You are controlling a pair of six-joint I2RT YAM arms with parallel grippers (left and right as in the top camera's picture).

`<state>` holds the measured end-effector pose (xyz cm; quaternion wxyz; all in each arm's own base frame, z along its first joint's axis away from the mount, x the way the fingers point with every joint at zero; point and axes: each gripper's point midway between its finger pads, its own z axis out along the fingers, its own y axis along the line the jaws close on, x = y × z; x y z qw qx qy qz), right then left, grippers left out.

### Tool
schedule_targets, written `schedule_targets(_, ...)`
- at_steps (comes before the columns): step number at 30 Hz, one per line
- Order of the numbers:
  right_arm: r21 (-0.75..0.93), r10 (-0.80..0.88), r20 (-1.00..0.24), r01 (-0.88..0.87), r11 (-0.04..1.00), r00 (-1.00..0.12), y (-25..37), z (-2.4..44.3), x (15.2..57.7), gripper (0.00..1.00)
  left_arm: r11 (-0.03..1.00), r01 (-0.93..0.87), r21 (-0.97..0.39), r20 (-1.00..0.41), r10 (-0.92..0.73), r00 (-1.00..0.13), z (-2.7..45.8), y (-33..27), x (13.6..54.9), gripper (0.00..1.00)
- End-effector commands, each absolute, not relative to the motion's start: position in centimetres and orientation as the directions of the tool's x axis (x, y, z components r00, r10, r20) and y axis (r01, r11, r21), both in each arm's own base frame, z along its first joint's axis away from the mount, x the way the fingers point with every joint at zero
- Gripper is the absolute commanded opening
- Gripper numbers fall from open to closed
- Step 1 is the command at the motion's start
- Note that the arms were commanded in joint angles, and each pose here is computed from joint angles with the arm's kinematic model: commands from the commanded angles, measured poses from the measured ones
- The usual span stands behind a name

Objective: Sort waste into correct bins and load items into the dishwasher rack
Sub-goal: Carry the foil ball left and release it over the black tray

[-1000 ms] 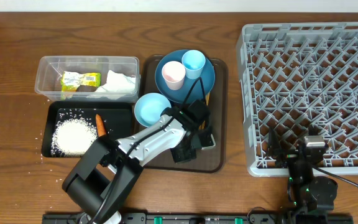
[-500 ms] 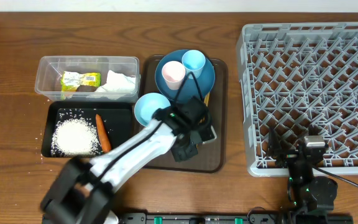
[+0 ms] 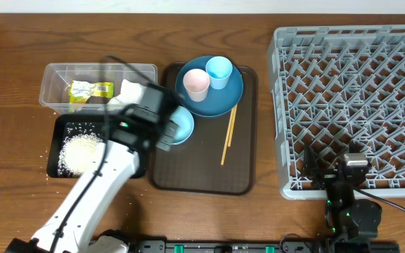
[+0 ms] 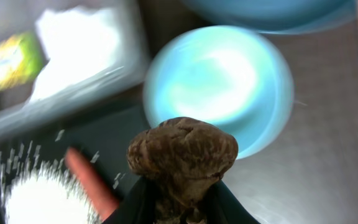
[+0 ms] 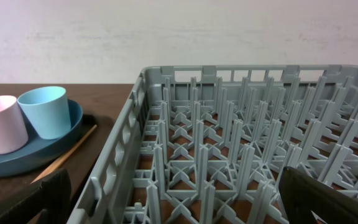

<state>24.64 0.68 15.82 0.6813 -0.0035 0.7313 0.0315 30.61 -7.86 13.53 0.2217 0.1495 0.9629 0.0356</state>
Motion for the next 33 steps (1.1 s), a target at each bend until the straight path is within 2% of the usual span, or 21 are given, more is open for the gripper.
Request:
schedule_targets(1,0.027,0.023,-0.997,-0.052,0.998,-0.075,0.7,15.7,24.6,0.99,0.996,0.004,0.094,-0.417,0.043,-0.908,13.2,-4.0,30.8,0.06)
schedule_targets(8,0.027,0.023,-0.997,-0.052,0.998,-0.075,0.7,15.7,24.6,0.99,0.963,-0.261,0.063,-0.396,-0.216,-0.893,12.2,1.7,30.6,0.06)
schedule_targets(20,0.027,0.023,-0.997,-0.052,0.998,-0.075,0.7,15.7,24.6,0.99,0.894,-0.442,0.075,-0.348,-0.392,-0.852,10.5,7.4,29.5,0.06)
schedule_targets(26,0.027,0.023,-0.997,-0.052,0.998,-0.075,0.7,15.7,24.6,0.99,0.885,-0.457,0.086,-0.316,-0.411,-0.855,9.5,7.8,28.8,0.09)
schedule_targets(27,0.027,0.023,-0.997,-0.052,0.998,-0.075,0.7,15.7,24.6,0.99,0.885,-0.457,0.086,-0.315,-0.411,-0.856,9.3,7.8,28.7,0.17)
schedule_targets(28,0.027,0.023,-0.997,-0.052,0.998,-0.075,0.7,15.7,24.6,0.99,0.885,-0.457,0.087,-0.313,-0.411,-0.856,9.2,7.8,28.7,0.42)
schedule_targets(29,0.027,0.023,-0.997,-0.052,0.998,-0.075,0.7,15.7,24.6,0.99,0.885,-0.457,0.088,-0.312,-0.411,-0.857,9.1,7.8,28.6,0.6)
schedule_targets(30,0.027,0.023,-0.997,-0.052,0.998,-0.075,0.7,15.7,24.6,0.99,0.886,-0.456,0.088,-0.31,-0.411,-0.857,9.1,7.8,28.6,0.69)
schedule_targets(33,0.027,0.023,-0.997,-0.052,0.998,-0.075,0.7,15.7,24.6,0.99,0.886,-0.456,0.088,-0.312,-0.41,-0.857,9.2,7.8,28.6,0.75)
